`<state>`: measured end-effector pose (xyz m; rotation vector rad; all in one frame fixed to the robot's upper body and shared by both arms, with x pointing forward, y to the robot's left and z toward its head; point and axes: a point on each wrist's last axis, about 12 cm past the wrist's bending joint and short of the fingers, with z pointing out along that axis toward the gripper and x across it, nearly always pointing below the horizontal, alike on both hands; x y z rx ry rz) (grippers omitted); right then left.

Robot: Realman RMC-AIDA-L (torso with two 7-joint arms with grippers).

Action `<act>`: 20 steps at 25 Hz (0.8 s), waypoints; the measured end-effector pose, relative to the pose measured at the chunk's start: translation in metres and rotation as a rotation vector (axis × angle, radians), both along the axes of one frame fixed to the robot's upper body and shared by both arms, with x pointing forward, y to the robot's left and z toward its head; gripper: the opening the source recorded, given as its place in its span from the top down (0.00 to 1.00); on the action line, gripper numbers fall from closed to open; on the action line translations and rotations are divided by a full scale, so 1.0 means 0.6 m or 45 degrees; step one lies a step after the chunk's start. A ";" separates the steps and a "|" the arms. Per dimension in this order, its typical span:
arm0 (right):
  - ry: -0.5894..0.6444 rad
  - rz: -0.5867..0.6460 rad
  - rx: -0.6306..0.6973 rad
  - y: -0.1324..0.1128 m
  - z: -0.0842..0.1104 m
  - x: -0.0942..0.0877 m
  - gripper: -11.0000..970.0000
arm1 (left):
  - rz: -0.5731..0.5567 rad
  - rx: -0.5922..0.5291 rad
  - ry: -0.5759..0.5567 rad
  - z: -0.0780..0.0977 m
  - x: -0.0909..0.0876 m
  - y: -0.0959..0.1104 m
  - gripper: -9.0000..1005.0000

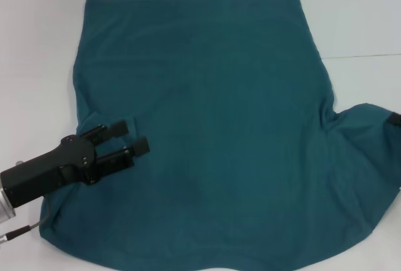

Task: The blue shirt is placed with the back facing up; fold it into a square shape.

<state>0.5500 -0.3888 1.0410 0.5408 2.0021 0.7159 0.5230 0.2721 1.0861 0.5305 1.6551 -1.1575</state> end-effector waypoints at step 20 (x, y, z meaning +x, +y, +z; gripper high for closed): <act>-0.154 0.166 -0.025 0.034 0.029 0.026 0.98 | 0.002 -0.006 0.010 -0.001 -0.001 0.000 0.13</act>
